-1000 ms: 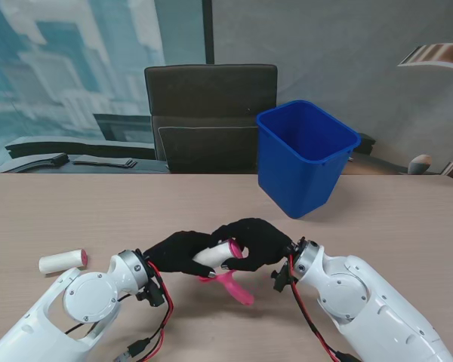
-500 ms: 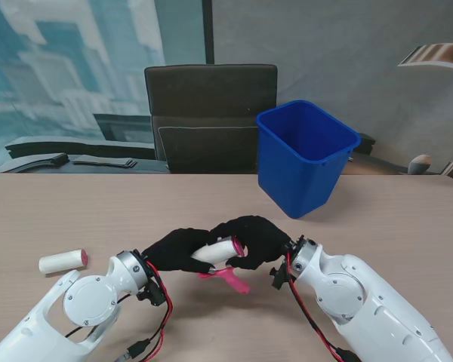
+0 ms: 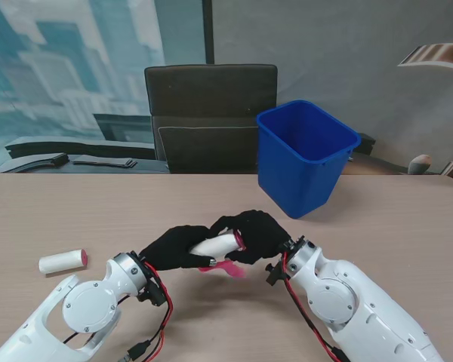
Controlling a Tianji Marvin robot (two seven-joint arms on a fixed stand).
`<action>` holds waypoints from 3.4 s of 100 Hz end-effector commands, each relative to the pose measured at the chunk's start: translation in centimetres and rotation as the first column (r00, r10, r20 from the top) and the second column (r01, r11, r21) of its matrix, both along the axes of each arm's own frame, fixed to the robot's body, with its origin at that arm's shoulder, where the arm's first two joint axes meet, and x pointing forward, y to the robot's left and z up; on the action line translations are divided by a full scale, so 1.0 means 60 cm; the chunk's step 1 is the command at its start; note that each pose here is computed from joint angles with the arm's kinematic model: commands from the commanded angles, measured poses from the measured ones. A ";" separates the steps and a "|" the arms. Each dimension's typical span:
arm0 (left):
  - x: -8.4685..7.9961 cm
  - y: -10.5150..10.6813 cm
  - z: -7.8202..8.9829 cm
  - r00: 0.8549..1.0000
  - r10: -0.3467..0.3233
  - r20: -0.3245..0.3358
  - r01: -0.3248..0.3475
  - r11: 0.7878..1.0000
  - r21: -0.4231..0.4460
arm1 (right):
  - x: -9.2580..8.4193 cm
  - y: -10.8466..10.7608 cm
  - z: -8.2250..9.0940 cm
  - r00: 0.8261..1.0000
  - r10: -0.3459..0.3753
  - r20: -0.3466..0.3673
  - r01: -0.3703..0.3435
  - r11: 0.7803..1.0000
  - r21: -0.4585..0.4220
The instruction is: Replace a lint-roller refill
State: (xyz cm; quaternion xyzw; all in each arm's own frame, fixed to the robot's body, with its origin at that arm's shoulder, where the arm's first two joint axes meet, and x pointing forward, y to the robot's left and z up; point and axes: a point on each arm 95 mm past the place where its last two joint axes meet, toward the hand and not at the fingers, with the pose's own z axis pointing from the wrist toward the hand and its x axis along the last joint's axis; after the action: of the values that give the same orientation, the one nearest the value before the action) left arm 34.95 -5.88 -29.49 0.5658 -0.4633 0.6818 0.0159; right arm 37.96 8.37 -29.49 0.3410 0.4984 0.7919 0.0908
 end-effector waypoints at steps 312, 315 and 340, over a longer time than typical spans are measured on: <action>0.031 0.040 -0.008 0.973 -0.227 0.041 0.219 0.967 0.133 | 0.001 0.026 -0.014 0.974 0.056 -0.221 -0.004 0.974 0.226; 0.031 0.041 -0.008 0.969 -0.242 0.040 0.234 0.961 0.145 | 0.001 0.028 -0.015 0.972 0.061 -0.228 -0.008 0.974 0.227; 0.031 0.039 -0.011 0.957 -0.288 0.019 0.281 0.945 0.165 | -0.003 0.042 -0.018 0.973 0.069 -0.221 -0.008 0.964 0.266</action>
State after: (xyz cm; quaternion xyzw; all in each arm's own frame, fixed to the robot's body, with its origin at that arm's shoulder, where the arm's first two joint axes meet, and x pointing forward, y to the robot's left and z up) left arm 36.89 -3.49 -30.15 0.4752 -0.5929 0.6478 0.0549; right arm 38.13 10.24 -30.55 0.4325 0.4062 0.8046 -0.0231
